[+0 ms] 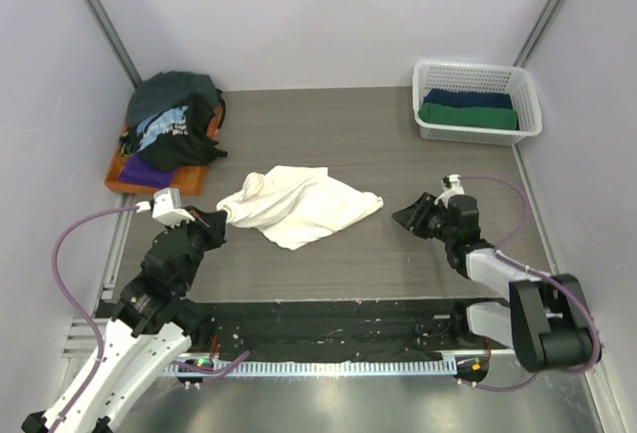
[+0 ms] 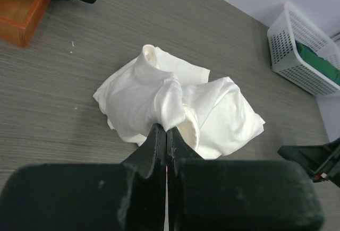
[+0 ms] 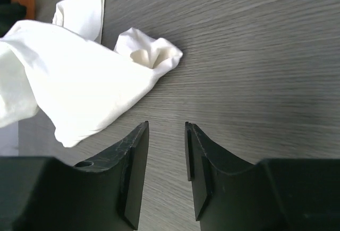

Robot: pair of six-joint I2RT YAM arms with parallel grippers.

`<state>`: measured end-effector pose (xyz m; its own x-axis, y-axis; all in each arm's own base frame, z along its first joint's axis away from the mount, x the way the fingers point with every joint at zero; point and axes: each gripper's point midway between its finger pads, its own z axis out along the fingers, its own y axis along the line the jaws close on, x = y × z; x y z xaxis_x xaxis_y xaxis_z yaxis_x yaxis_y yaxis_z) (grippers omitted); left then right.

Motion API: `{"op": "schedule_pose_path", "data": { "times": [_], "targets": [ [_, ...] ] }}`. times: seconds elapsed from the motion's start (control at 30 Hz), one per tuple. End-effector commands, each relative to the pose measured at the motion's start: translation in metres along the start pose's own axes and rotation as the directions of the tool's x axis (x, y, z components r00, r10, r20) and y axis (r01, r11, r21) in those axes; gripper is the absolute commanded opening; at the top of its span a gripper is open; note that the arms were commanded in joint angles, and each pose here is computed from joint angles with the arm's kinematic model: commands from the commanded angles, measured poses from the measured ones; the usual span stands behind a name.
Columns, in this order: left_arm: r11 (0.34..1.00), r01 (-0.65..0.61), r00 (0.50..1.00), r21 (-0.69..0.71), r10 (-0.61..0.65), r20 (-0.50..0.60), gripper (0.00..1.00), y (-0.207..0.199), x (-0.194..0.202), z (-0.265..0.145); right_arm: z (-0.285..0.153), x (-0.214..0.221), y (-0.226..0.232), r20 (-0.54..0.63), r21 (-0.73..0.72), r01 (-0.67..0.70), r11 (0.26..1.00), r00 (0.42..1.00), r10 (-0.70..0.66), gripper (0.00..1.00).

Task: Roll the t-shirts
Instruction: Flatten out the T-shirt at the center of the board.

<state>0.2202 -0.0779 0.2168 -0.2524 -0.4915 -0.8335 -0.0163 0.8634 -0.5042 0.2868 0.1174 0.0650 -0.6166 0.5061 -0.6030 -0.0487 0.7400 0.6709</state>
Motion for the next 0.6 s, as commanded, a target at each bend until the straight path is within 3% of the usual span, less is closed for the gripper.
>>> {"op": "schedule_pose_path", "data": {
  "times": [0.0,0.2,0.57],
  "targets": [
    [0.999,0.043,0.999,0.001,-0.043,0.004,0.00,0.000,-0.007,-0.011,0.022,-0.015,0.035,-0.012,-0.116,0.064,0.991,0.998,-0.065,0.41],
    [0.998,0.055,0.998,0.010,-0.055,0.019,0.00,0.000,-0.012,-0.017,0.045,-0.016,0.027,-0.058,-0.051,-0.003,0.999,0.998,0.000,0.49],
    [0.998,0.054,0.998,0.016,-0.055,0.009,0.00,-0.003,-0.014,-0.020,0.082,-0.022,0.010,-0.106,0.059,-0.054,0.997,0.993,0.060,0.47]
  ]
}}
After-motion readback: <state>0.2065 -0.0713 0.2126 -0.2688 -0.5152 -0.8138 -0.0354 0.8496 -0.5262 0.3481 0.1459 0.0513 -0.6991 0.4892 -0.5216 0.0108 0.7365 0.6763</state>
